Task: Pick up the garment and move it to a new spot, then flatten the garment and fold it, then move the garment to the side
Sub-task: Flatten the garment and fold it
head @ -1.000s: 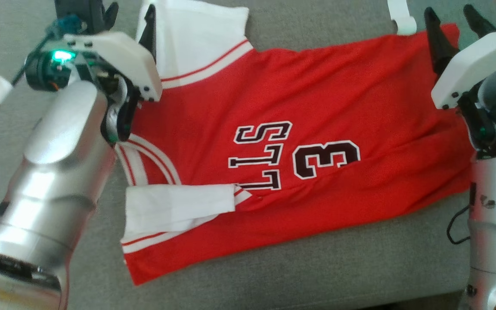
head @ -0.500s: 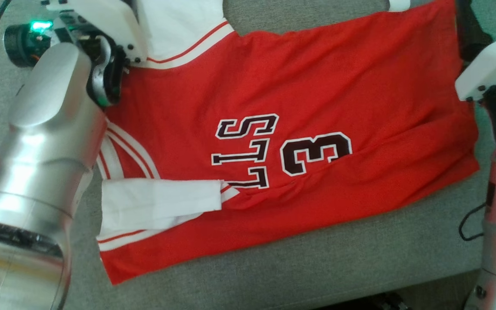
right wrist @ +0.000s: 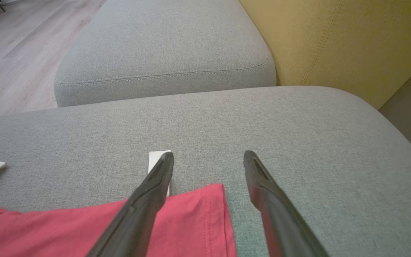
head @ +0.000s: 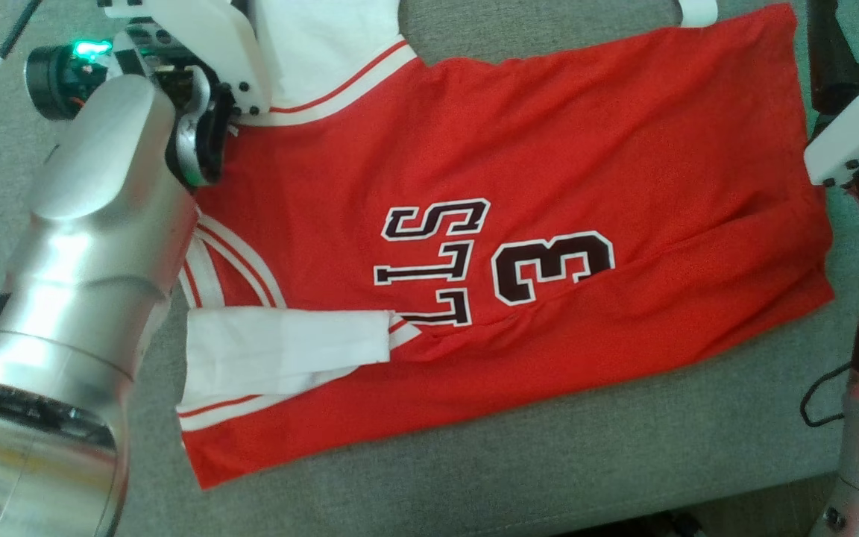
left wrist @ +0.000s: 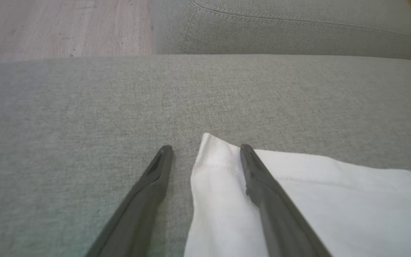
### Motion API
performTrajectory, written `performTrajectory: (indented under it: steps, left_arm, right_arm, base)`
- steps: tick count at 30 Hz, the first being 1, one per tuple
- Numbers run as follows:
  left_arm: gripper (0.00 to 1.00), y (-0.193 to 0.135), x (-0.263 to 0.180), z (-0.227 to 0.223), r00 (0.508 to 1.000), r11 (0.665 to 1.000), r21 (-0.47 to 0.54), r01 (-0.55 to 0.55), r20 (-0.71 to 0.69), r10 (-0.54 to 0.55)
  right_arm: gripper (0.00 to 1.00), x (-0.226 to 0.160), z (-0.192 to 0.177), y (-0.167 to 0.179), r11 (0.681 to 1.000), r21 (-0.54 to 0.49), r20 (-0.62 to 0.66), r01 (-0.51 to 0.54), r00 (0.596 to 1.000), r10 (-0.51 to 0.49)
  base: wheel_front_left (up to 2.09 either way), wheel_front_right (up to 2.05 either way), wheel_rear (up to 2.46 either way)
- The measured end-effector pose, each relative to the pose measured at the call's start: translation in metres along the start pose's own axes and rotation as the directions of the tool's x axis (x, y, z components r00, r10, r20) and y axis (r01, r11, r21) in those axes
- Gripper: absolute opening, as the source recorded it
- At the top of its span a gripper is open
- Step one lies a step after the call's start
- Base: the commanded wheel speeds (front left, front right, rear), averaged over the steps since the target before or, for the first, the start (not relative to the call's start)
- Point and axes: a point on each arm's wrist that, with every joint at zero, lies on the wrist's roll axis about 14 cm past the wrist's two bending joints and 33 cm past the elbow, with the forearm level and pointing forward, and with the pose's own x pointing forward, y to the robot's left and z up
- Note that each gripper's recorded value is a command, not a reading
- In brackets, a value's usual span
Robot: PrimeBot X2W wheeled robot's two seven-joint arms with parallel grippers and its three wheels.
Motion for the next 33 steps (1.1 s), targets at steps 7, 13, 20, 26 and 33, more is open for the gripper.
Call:
performTrajectory:
  steps: [7,13,20,26,33]
  left_arm:
    - [0.00,-0.006,0.004,-0.005,0.998,1.000,-0.001,0.031,-0.055,-0.031]
    - [0.00,-0.007,-0.002,-0.003,0.999,0.999,0.012,0.036,-0.030,-0.036]
    - [0.00,-0.001,-0.016,-0.009,0.997,0.998,-0.024,0.053,0.055,-0.051]
    - [0.00,0.000,-0.022,-0.011,0.995,0.997,-0.034,0.069,0.074,-0.067]
    - [0.00,0.000,-0.021,-0.012,0.993,0.996,-0.035,0.085,0.086,-0.081]
  right_arm:
    - [1.00,0.000,-0.001,0.000,1.000,0.015,0.002,-0.001,1.000,0.001]
    - [1.00,-0.002,0.003,0.000,1.000,0.018,0.007,-0.001,1.000,0.000]
    - [1.00,-0.003,-0.011,-0.007,0.999,-0.042,-0.119,-0.002,0.993,-0.003]
    - [1.00,0.005,-0.042,-0.020,0.999,-0.039,-0.252,0.025,0.967,-0.034]
    - [1.00,0.031,-0.055,-0.014,1.000,-0.025,-0.306,0.008,0.952,-0.015]
  base:
    - [0.00,0.00,0.00]
    - [0.00,0.00,0.00]
    - [0.00,0.00,0.00]
    - [0.00,0.00,0.00]
    - [0.00,0.00,0.00]
